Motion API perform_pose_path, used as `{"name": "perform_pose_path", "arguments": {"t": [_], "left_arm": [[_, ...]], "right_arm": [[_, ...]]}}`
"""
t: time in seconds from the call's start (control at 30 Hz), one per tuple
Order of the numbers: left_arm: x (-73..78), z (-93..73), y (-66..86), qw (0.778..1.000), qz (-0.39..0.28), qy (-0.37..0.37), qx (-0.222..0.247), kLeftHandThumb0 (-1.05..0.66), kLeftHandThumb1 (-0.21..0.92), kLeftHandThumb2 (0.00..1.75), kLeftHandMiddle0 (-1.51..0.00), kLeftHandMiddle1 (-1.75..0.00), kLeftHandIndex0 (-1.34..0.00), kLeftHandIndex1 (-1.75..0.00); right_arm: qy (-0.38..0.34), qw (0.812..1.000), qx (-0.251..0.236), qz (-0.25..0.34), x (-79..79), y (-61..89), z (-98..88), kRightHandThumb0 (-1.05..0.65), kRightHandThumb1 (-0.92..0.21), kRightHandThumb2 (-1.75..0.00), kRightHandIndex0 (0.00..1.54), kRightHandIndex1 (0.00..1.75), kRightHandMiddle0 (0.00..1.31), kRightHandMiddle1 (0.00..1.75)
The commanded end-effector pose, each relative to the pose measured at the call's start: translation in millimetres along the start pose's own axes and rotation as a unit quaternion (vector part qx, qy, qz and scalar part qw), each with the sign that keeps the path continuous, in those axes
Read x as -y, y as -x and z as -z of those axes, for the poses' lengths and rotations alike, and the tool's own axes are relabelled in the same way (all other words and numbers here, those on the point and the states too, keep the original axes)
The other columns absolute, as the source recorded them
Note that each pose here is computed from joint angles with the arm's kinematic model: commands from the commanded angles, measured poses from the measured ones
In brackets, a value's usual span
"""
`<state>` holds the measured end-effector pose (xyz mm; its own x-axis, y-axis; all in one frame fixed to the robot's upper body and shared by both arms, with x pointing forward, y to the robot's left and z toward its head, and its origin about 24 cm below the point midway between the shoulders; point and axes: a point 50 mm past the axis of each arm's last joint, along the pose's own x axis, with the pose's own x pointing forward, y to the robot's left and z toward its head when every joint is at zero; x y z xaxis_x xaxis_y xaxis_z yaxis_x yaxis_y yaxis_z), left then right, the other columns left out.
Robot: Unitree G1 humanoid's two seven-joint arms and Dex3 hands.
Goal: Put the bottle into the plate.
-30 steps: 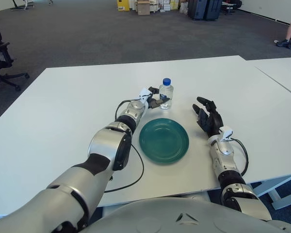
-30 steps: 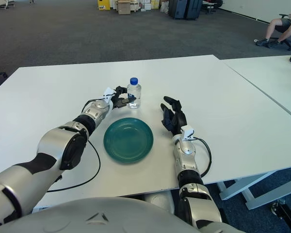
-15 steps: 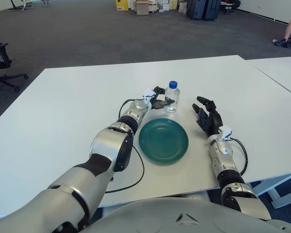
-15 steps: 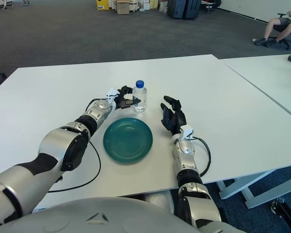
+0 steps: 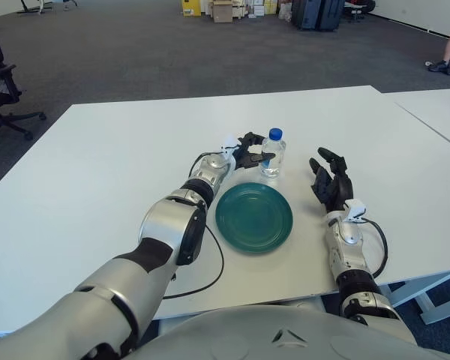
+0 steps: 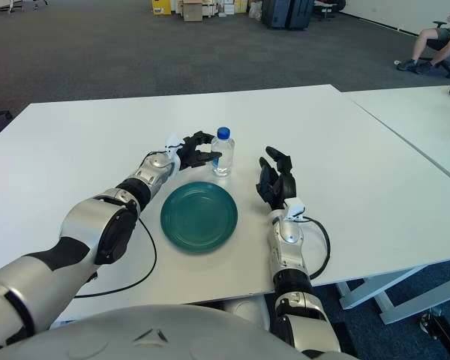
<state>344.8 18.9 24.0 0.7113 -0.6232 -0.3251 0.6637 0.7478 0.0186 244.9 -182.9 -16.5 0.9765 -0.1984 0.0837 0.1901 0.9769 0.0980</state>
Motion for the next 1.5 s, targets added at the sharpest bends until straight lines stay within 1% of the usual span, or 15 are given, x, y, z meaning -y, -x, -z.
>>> {"name": "perform_pose_path", "arguments": {"t": [0.0, 0.07, 0.27, 0.47, 0.53, 0.57, 0.77, 0.93, 1.03, 1.13, 1.17, 1.3, 1.47], "left_arm": [[24.5, -19.1, -10.8, 0.998, 0.046, 0.015, 0.032, -0.82, 0.92, 0.62, -0.35, -0.51, -0.06, -1.14], [25.1, -19.1, -11.0, 0.998, 0.05, 0.018, 0.031, -0.84, 0.92, 0.73, -0.36, -0.52, -0.07, -1.15], [26.2, -18.9, -11.5, 0.998, 0.052, 0.02, 0.026, -0.88, 0.92, 0.9, -0.37, -0.52, -0.05, -1.13], [22.8, -16.6, -10.5, 0.999, 0.039, 0.018, 0.022, -0.9, 0.92, 1.0, -0.38, -0.51, -0.04, -1.07], [12.7, -11.7, -6.9, 0.999, 0.022, 0.021, 0.015, -0.9, 0.92, 1.01, -0.38, -0.51, -0.03, -1.06], [10.0, -10.4, -5.8, 1.0, 0.018, 0.022, 0.014, -0.9, 0.92, 1.01, -0.38, -0.5, -0.02, -1.05], [-20.2, -7.1, 4.6, 0.999, -0.036, 0.034, 0.01, -0.91, 0.92, 0.98, -0.38, -0.49, 0.0, -1.03], [-34.4, -5.8, 10.1, 0.996, -0.081, 0.042, 0.013, -0.92, 0.92, 0.97, -0.37, -0.48, 0.0, -1.0], [-48.6, -2.9, 17.2, 0.991, -0.126, 0.049, 0.021, -0.92, 0.92, 0.96, -0.35, -0.46, 0.0, -0.96], [-56.7, -1.0, 21.8, 0.987, -0.148, 0.052, 0.024, -0.93, 0.92, 0.96, -0.35, -0.44, 0.0, -0.93], [-62.3, -0.7, 24.8, 0.984, -0.164, 0.056, 0.029, -0.93, 0.92, 0.96, -0.35, -0.43, 0.0, -0.92], [-78.9, -1.2, 34.3, 0.975, -0.206, 0.075, 0.045, -0.91, 0.92, 0.95, -0.36, -0.41, 0.0, -0.93], [-90.5, 2.0, 42.8, 0.963, -0.244, 0.098, 0.058, -0.88, 0.92, 0.94, -0.37, -0.39, 0.0, -0.94]], "right_arm": [[-0.003, 0.999, -0.033, 0.02, 3.7, 23.8, 15.5, -0.47, -0.92, -0.76, 0.47, 0.02, 0.04, 0.91], [-0.001, 0.999, -0.03, 0.02, 3.7, 23.9, 14.2, -0.48, -0.92, -0.77, 0.46, 0.02, 0.03, 0.91], [0.002, 1.0, -0.025, 0.018, 3.1, 23.9, 12.4, -0.5, -0.92, -0.81, 0.44, 0.01, 0.0, 0.88], [0.002, 0.999, -0.025, 0.019, -0.7, 25.4, 12.9, -0.49, -0.92, -0.81, 0.44, 0.01, 0.0, 0.87], [0.004, 0.999, -0.028, 0.02, -2.0, 26.2, 13.7, -0.48, -0.92, -0.81, 0.45, 0.01, 0.0, 0.87], [0.005, 0.999, -0.029, 0.02, -2.5, 26.5, 13.9, -0.48, -0.92, -0.81, 0.46, 0.01, 0.0, 0.88], [0.0, 0.999, -0.031, 0.017, -5.9, 28.3, 15.1, -0.46, -0.92, -0.81, 0.47, 0.02, 0.01, 0.89], [-0.008, 0.999, -0.032, 0.016, -9.0, 29.1, 15.7, -0.44, -0.89, -0.83, 0.49, 0.02, 0.03, 0.9], [-0.012, 0.999, -0.037, 0.014, -11.2, 29.3, 16.8, -0.43, -0.88, -0.84, 0.5, 0.02, 0.05, 0.9], [-0.013, 0.999, -0.04, 0.013, -12.8, 29.5, 17.6, -0.42, -0.87, -0.84, 0.5, 0.02, 0.06, 0.91], [-0.013, 0.999, -0.043, 0.01, -13.5, 29.7, 18.3, -0.42, -0.87, -0.85, 0.5, 0.02, 0.07, 0.91], [-0.018, 0.999, -0.051, 0.009, -15.4, 31.0, 20.4, -0.43, -0.87, -0.85, 0.5, 0.02, 0.07, 0.9], [-0.022, 0.998, -0.058, 0.008, -17.1, 31.5, 22.8, -0.44, -0.86, -0.84, 0.5, 0.02, 0.09, 0.92]]}}
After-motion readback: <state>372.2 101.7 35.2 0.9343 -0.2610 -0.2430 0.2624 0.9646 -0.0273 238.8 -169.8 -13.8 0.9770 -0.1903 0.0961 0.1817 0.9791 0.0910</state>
